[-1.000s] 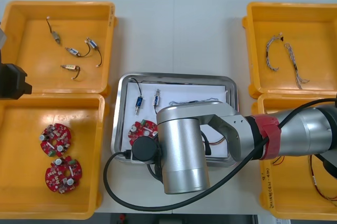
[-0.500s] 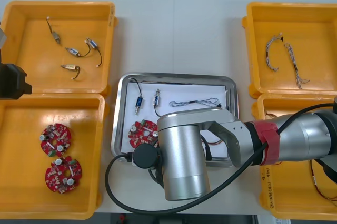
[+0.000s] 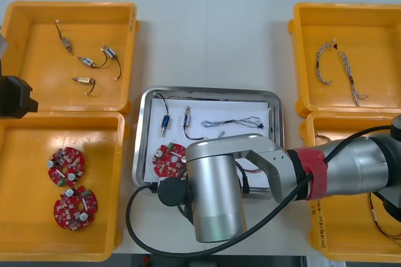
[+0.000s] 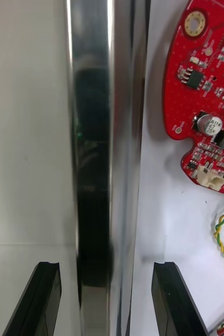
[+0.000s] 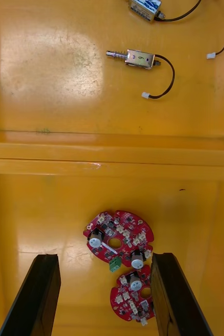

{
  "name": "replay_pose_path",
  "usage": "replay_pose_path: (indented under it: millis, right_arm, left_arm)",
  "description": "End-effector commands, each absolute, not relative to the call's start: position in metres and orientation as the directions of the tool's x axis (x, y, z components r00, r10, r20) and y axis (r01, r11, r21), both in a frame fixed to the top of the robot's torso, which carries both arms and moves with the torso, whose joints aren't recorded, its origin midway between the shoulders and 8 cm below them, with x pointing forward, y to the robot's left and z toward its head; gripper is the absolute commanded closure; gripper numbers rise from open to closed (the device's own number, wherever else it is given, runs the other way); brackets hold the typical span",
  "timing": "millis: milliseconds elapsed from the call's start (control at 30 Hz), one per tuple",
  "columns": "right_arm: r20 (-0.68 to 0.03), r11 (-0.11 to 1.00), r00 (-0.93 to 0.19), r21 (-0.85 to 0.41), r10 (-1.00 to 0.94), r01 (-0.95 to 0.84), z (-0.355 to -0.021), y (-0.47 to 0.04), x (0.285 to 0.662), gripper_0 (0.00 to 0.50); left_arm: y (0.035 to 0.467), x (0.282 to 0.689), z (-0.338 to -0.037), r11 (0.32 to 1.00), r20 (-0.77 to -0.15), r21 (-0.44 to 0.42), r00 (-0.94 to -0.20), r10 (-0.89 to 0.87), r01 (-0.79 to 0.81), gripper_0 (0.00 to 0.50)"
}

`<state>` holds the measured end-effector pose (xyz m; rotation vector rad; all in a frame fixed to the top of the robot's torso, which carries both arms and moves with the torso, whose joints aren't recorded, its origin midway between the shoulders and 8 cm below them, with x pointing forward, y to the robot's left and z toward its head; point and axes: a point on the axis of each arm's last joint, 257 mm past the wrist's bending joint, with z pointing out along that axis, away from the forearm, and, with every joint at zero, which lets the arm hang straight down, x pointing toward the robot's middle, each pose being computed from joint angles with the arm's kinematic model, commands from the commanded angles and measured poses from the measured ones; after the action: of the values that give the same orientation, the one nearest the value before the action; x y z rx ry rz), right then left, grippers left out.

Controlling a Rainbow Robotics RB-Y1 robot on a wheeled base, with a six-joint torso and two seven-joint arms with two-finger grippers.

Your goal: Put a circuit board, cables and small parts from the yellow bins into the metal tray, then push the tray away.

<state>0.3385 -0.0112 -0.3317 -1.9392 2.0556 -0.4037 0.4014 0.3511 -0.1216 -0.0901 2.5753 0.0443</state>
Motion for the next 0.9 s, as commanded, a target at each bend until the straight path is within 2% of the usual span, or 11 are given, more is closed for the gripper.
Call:
replay_pose_path:
  millis: [33, 600, 700, 733, 767, 800, 833, 900]
  right_arm:
    - [-0.042, 0.054, -0.041, -0.376, -0.998, -0.925, -0.336, 0.005, 0.324, 0.000]
    - [-0.036, 0.037, -0.025, -0.394, -0.999, -0.918, -0.328, 0.005, 0.320, 0.000]
    - [-0.039, 0.034, -0.020, -0.401, -0.999, -0.915, -0.326, 0.007, 0.319, 0.139]
    - [-0.039, 0.031, -0.016, -0.407, -0.999, -0.913, -0.325, 0.007, 0.320, 0.208]
    - [-0.038, 0.031, -0.017, -0.410, -0.999, -0.912, -0.324, 0.007, 0.320, 0.252]
    - [-0.039, 0.030, -0.015, -0.411, -0.999, -0.911, -0.324, 0.007, 0.320, 0.325]
    - [-0.040, 0.028, -0.013, -0.414, -0.999, -0.910, -0.323, 0.007, 0.320, 0.374]
    - [-0.041, 0.028, -0.012, -0.415, -0.999, -0.909, -0.323, 0.008, 0.320, 0.429]
  left_arm:
    - [0.358, 0.398, -0.114, 0.997, -0.552, 0.078, -0.833, 0.034, -0.011, 0.000]
    - [0.358, 0.398, -0.114, 0.997, -0.552, 0.078, -0.833, 0.034, -0.011, 0.000]
    - [0.358, 0.398, -0.114, 0.997, -0.552, 0.078, -0.833, 0.034, -0.011, 0.000]
    - [0.358, 0.398, -0.114, 0.997, -0.552, 0.078, -0.833, 0.034, -0.011, 0.000]
    - [0.358, 0.398, -0.114, 0.997, -0.552, 0.078, -0.833, 0.034, -0.011, 0.000]
    - [0.358, 0.398, -0.114, 0.997, -0.552, 0.078, -0.833, 0.034, -0.011, 0.000]
    - [0.358, 0.398, -0.114, 0.997, -0.552, 0.078, -0.833, 0.034, -0.011, 0.000]
    - [0.358, 0.398, -0.114, 0.997, -0.552, 0.078, -0.833, 0.034, -0.011, 0.000]
